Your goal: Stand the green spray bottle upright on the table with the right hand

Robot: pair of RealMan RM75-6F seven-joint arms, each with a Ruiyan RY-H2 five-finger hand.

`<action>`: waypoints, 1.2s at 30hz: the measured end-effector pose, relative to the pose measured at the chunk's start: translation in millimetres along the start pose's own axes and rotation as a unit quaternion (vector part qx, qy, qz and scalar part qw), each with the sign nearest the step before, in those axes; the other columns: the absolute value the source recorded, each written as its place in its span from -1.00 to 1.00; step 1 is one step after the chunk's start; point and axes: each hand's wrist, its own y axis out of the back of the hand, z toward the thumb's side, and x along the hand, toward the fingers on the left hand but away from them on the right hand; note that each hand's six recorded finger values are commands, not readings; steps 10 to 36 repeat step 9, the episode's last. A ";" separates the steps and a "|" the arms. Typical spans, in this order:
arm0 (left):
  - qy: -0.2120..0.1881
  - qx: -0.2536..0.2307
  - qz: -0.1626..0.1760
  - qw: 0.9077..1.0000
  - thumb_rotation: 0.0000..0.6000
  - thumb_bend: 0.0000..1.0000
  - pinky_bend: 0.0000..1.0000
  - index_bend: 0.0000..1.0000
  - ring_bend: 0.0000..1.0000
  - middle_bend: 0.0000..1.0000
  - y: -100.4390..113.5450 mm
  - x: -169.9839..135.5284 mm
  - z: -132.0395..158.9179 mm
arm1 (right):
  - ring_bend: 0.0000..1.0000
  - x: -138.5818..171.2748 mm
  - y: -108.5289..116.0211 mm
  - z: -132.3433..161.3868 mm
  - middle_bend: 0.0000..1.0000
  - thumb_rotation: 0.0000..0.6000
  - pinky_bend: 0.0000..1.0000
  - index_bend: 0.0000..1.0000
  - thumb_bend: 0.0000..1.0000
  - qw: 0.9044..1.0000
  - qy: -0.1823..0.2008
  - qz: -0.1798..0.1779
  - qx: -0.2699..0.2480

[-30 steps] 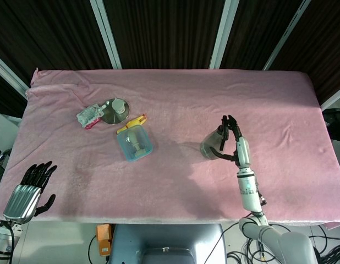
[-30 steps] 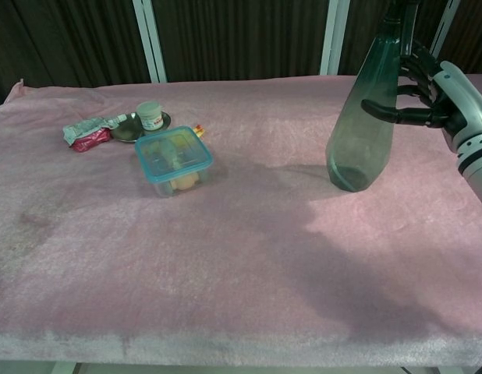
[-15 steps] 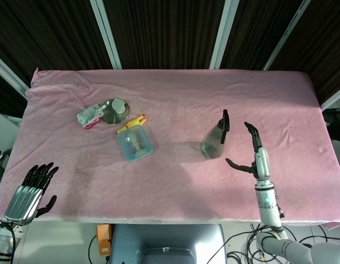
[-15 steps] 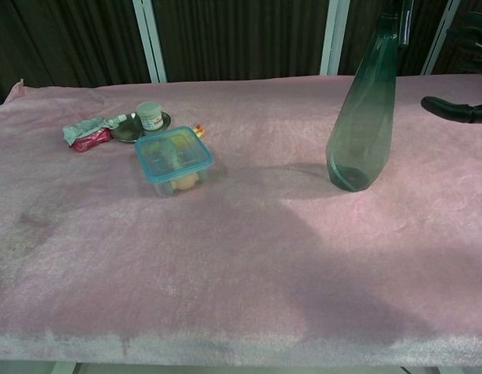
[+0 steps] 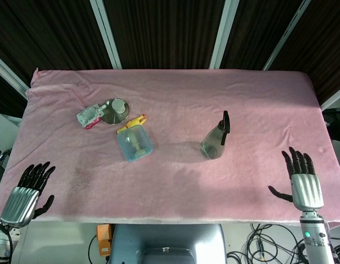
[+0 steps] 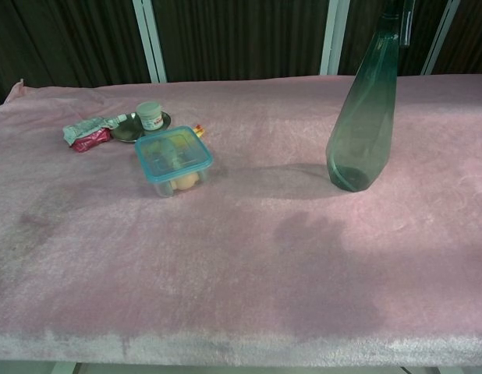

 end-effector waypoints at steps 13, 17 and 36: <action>-0.001 0.006 0.003 1.000 1.00 -0.21 -0.97 -1.00 -1.00 -1.00 0.2 -2.9 0.7 | -1.00 39.7 18.5 -28.0 -0.99 1.00 -1.00 -1.00 -0.50 0.998 -0.050 0.016 0.035; -0.001 0.006 0.003 1.000 1.00 -0.21 -0.97 -1.00 -1.00 -1.00 0.2 -2.9 0.7 | -1.00 39.7 18.5 -28.0 -0.99 1.00 -1.00 -1.00 -0.50 0.998 -0.050 0.016 0.035; -0.001 0.006 0.003 1.000 1.00 -0.21 -0.97 -1.00 -1.00 -1.00 0.2 -2.9 0.7 | -1.00 39.7 18.5 -28.0 -0.99 1.00 -1.00 -1.00 -0.50 0.998 -0.050 0.016 0.035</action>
